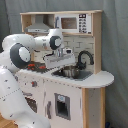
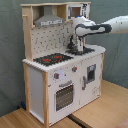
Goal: Play with the kitchen
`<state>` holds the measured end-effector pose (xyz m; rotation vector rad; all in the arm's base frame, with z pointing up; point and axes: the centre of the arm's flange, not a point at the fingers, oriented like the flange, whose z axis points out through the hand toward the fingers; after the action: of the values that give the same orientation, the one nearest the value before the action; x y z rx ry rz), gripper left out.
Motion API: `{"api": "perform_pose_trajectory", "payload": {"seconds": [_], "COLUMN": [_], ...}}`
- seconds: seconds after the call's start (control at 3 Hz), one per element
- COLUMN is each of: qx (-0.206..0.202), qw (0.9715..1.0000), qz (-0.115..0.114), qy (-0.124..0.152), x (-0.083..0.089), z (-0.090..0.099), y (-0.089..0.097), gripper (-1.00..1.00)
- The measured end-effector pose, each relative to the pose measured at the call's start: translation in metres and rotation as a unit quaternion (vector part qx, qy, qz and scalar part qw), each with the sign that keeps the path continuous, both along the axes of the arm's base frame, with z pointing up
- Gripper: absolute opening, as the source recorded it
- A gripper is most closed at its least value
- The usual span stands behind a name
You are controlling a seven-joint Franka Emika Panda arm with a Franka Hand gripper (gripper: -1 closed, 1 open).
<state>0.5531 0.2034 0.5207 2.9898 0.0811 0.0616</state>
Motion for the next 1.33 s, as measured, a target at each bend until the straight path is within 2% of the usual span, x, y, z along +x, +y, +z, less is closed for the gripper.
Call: {"api": "perform_pose_trajectory", "payload": {"seconds": [0.33, 0.67, 1.0, 1.33], "qx": [0.000, 0.000, 0.000, 0.000], "qw": [1.0000, 0.9997, 0.9980, 0.9935], "qz": [-0.001, 0.017, 0.062, 0.113], "qy": [0.010, 0.017, 0.014, 0.010], "x": [-0.004, -0.017, -0.042, -0.074], "z": [0.025, 0.049, 0.068, 0.078], "y": [-0.001, 0.022, 0.074, 0.126], "gripper": [-1.00, -1.00, -1.00, -1.00]}}
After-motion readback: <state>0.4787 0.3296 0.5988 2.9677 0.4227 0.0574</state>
